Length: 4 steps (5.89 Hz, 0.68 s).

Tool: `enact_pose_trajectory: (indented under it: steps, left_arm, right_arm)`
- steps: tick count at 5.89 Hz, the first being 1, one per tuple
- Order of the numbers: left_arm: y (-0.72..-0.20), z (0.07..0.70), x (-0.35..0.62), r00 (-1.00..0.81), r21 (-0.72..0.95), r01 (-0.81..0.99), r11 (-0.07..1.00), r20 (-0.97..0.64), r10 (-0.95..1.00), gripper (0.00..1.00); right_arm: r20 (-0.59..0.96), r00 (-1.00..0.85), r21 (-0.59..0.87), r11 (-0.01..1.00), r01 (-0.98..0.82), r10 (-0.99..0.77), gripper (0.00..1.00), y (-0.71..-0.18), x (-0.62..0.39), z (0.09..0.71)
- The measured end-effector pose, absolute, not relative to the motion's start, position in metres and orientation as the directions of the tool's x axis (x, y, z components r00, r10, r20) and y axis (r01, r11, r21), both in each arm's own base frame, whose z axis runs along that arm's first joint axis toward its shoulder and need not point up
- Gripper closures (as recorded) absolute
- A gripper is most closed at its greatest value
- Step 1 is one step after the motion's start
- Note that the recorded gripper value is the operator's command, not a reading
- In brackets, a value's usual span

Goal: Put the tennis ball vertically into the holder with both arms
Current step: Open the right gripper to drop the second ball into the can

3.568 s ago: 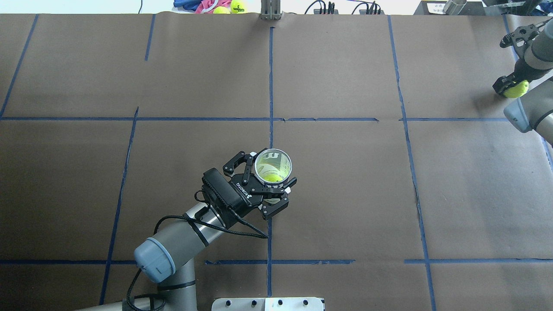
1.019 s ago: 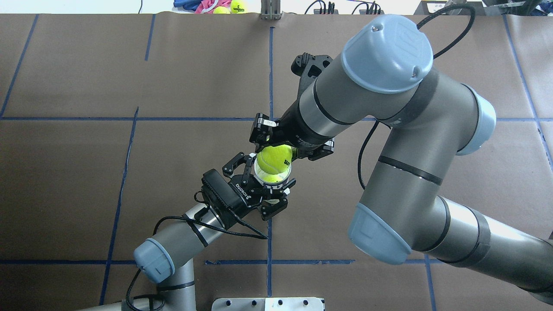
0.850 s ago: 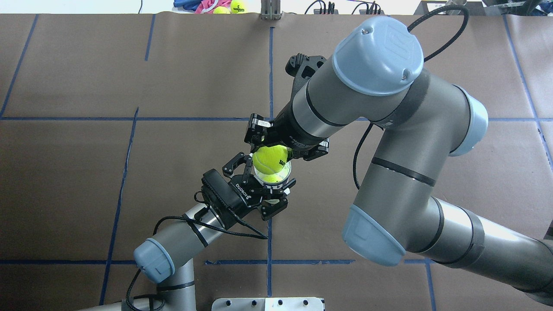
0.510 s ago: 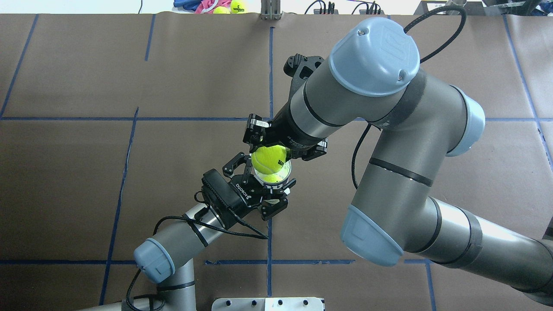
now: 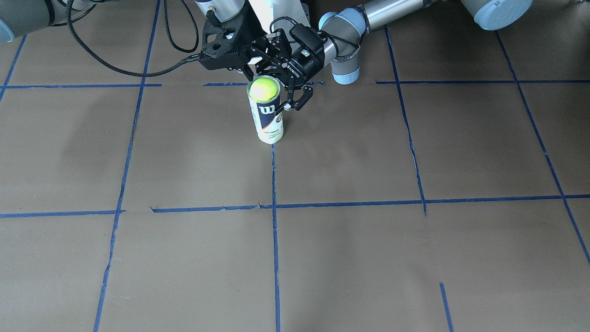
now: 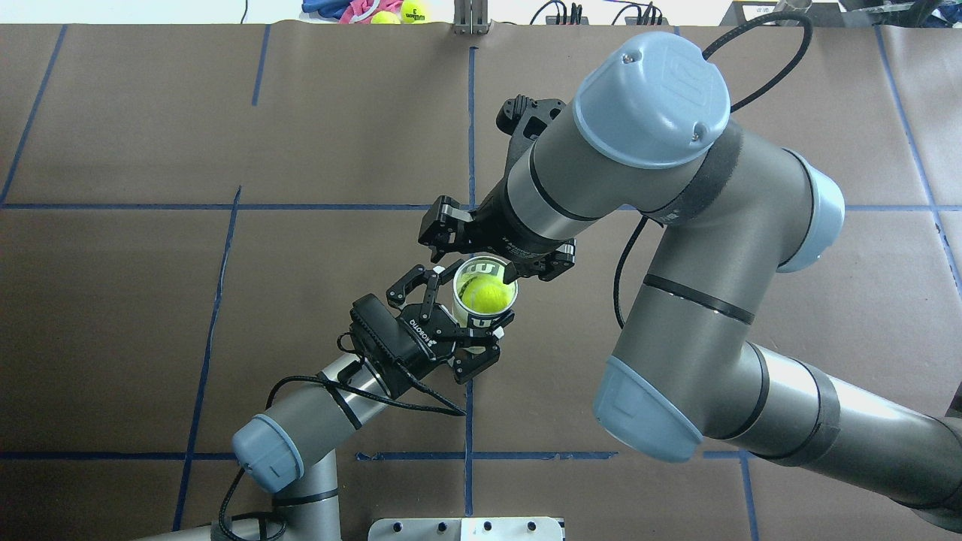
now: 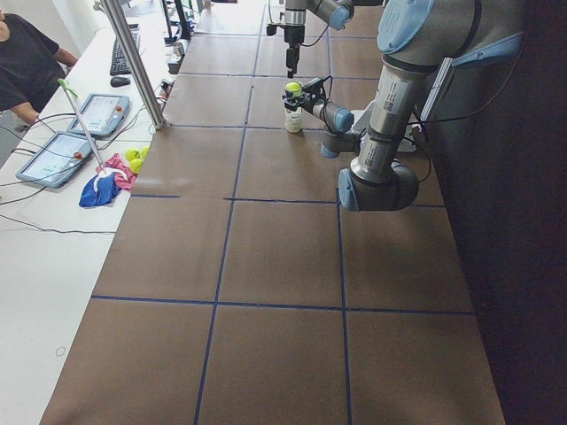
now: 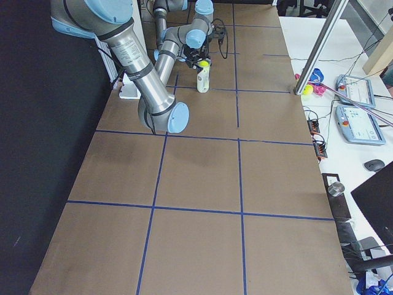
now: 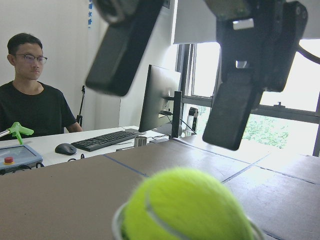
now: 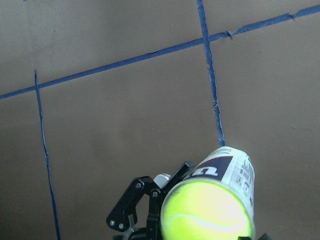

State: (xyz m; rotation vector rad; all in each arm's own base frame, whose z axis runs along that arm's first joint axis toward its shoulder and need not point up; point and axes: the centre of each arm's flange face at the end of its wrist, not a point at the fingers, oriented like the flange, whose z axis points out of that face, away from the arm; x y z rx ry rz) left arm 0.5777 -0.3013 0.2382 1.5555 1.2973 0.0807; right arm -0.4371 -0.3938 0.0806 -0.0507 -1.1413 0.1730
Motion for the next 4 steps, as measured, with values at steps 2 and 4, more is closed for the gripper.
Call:
enact_pose_trajectory:
  steps: [2, 4]
  left_arm:
    - [-0.301, 0.235, 0.576, 0.404, 0.721, 0.677, 0.148, -0.532, 0.744, 0.00]
    - [-0.301, 0.218, 0.561, 0.382, 0.691, 0.709, 0.139, -0.543, 0.748, 0.00]
  right_arm:
    - [0.900, 0.405, -0.129, 0.985, -0.112, 0.163, 0.02, -0.394, -0.437, 0.081]
    - [0.900, 0.405, -0.129, 0.985, -0.112, 0.163, 0.02, -0.394, -0.437, 0.081]
